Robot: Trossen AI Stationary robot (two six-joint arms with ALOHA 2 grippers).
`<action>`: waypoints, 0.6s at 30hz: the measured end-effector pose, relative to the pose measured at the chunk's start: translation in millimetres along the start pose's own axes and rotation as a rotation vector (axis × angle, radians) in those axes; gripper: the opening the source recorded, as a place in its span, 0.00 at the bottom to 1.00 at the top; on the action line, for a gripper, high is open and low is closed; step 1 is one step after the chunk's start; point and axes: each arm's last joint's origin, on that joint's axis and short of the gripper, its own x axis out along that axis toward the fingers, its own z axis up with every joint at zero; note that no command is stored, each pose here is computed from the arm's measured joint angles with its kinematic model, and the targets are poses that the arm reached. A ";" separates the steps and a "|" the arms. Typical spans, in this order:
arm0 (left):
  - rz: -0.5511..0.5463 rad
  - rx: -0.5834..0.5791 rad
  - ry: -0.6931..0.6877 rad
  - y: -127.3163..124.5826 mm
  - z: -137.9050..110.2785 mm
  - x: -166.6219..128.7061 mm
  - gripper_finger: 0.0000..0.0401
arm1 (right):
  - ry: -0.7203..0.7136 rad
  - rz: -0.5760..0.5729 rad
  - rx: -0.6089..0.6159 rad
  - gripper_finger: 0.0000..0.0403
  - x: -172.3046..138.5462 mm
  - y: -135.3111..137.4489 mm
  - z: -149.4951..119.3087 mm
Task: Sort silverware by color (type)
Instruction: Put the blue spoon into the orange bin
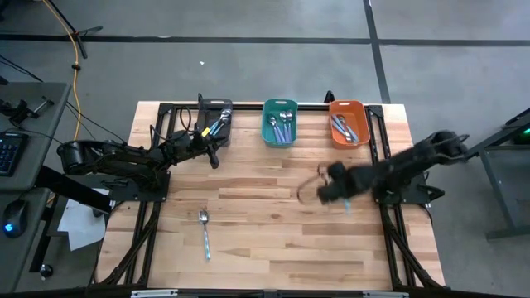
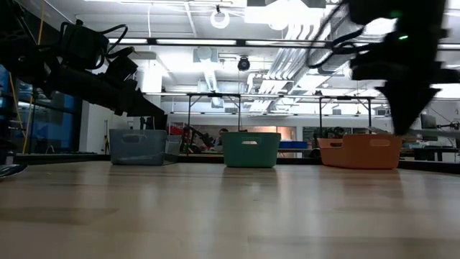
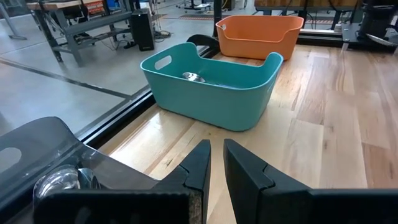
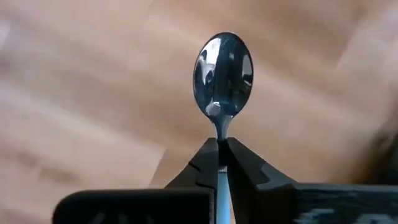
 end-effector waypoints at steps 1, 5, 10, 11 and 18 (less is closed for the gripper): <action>0.000 0.000 0.000 0.0 0.0 0.0 0.09 | 0.001 0.001 -0.014 0.00 -1.1 -6.1 13.9; 0.000 -0.001 0.000 0.0 0.0 0.0 0.09 | -0.048 0.001 -0.033 0.00 -2.6 -35.8 73.1; -0.002 -0.017 0.000 -0.1 0.0 0.0 0.09 | -0.115 -0.012 -0.039 0.00 -7.1 -76.9 140.3; -0.002 -0.024 0.000 -0.1 0.0 0.0 0.09 | -0.131 -0.006 -0.041 0.00 -8.4 -84.5 152.6; -0.003 -0.045 0.001 -0.1 -0.1 0.0 0.09 | -0.145 -0.052 -0.095 0.00 8.5 -139.7 215.8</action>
